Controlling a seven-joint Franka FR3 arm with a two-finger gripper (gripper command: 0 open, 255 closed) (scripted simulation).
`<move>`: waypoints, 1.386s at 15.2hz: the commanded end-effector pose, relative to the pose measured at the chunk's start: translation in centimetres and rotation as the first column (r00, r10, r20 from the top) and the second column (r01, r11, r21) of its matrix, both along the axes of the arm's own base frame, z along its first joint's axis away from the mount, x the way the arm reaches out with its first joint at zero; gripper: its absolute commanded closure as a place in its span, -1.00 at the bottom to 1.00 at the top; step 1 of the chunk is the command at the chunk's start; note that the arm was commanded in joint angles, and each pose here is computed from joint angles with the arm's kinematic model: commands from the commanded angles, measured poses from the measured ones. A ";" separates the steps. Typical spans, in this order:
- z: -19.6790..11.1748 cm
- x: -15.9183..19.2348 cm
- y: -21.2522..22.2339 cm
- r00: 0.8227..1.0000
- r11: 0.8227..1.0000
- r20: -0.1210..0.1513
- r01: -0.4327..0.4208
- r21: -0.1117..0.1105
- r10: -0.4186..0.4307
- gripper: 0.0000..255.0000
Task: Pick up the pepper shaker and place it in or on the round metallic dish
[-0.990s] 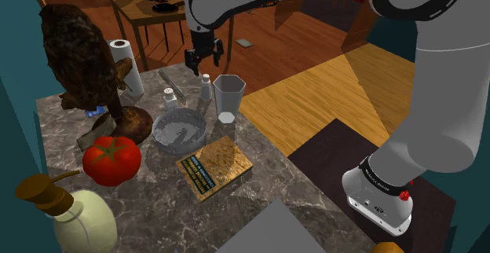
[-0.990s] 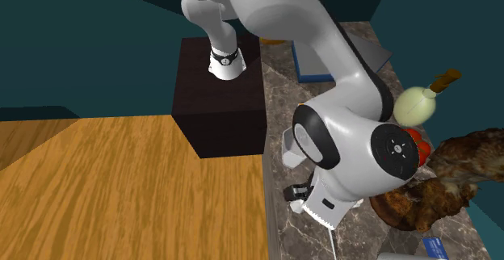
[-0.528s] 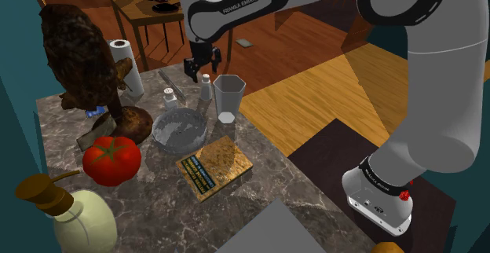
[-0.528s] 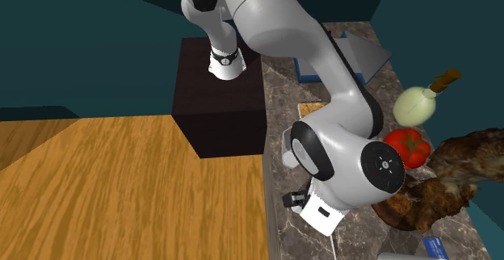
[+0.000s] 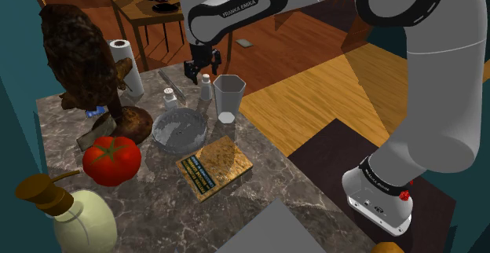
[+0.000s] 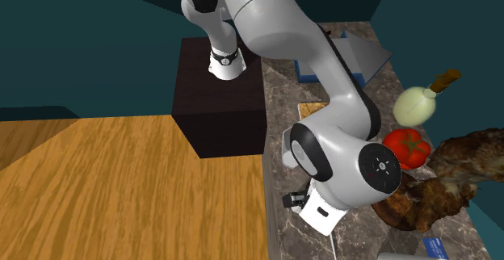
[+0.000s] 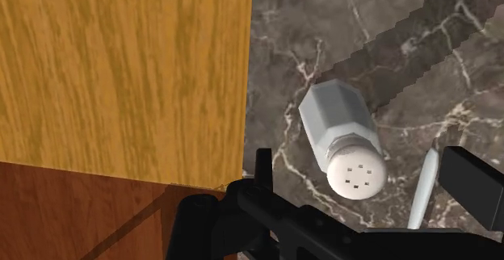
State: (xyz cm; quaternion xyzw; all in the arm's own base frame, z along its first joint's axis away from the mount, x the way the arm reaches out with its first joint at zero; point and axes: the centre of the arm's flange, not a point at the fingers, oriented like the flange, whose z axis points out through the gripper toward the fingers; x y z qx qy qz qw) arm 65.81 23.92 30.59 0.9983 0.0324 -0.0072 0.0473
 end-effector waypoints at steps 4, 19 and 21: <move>0.0 0.0 0.0 1.000 1.000 0.000 0.000 0.000 0.000 1.00; 4.7 0.0 0.0 1.000 1.000 0.000 0.000 0.000 0.000 1.00; 5.8 0.0 0.0 1.000 1.000 0.000 0.000 0.000 0.000 1.00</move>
